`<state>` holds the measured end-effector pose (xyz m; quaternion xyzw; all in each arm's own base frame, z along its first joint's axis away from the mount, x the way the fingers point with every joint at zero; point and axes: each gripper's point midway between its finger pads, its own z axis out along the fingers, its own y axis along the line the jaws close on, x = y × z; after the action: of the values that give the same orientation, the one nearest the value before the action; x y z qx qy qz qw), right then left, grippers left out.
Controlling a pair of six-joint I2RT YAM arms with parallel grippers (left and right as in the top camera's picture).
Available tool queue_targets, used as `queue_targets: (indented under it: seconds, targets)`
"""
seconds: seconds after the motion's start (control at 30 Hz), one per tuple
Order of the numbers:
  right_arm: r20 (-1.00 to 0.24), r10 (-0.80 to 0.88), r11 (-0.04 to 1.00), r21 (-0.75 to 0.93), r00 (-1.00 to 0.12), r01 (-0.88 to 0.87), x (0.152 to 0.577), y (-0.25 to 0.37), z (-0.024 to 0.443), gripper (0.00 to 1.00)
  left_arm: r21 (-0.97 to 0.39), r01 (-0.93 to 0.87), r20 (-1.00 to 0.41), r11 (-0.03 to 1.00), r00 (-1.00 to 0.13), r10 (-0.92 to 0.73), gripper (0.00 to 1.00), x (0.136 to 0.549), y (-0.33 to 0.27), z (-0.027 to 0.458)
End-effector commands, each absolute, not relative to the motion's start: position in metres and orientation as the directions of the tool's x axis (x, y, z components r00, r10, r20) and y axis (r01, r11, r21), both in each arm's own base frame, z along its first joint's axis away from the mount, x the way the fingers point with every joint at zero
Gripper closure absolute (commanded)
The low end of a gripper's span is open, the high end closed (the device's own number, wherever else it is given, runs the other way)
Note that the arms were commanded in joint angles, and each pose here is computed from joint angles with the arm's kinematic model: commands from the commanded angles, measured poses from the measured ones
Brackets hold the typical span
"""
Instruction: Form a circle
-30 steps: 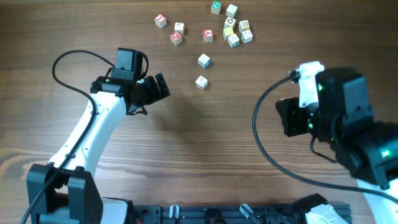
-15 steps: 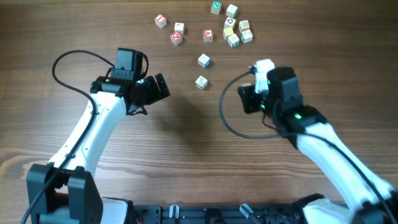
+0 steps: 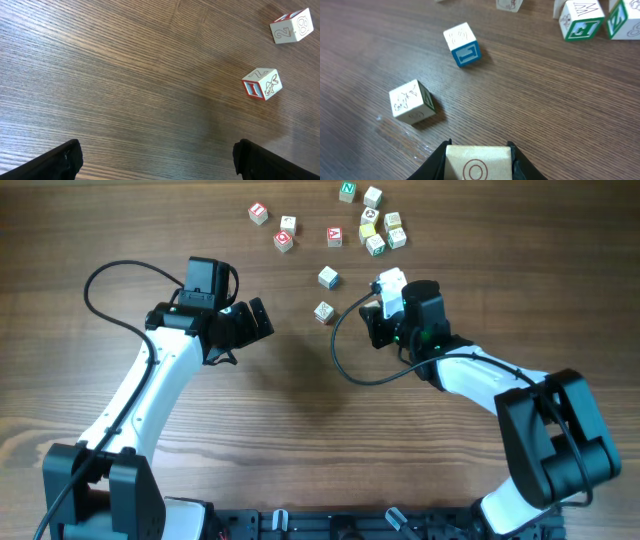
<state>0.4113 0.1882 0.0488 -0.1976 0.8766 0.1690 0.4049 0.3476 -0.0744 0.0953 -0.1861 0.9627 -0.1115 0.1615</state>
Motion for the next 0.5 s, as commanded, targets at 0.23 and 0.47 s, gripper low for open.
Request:
queue_targets:
  seconds: [0.23, 0.47]
  targets:
    - [-0.775, -0.314, 0.814, 0.078, -0.549, -0.575, 0.407, 0.215, 0.028, 0.42, -0.262, -0.314, -0.279, 0.913, -0.881, -0.383, 0.0, 0.348, -0.071, 0.095]
    - [-0.775, -0.255, 0.827, 0.136, -0.579, -0.545, 0.412, 0.224, 0.047, 0.07, -0.262, -0.314, -0.279, 0.913, -0.881, -0.383, 0.0, 0.348, -0.071, 0.095]
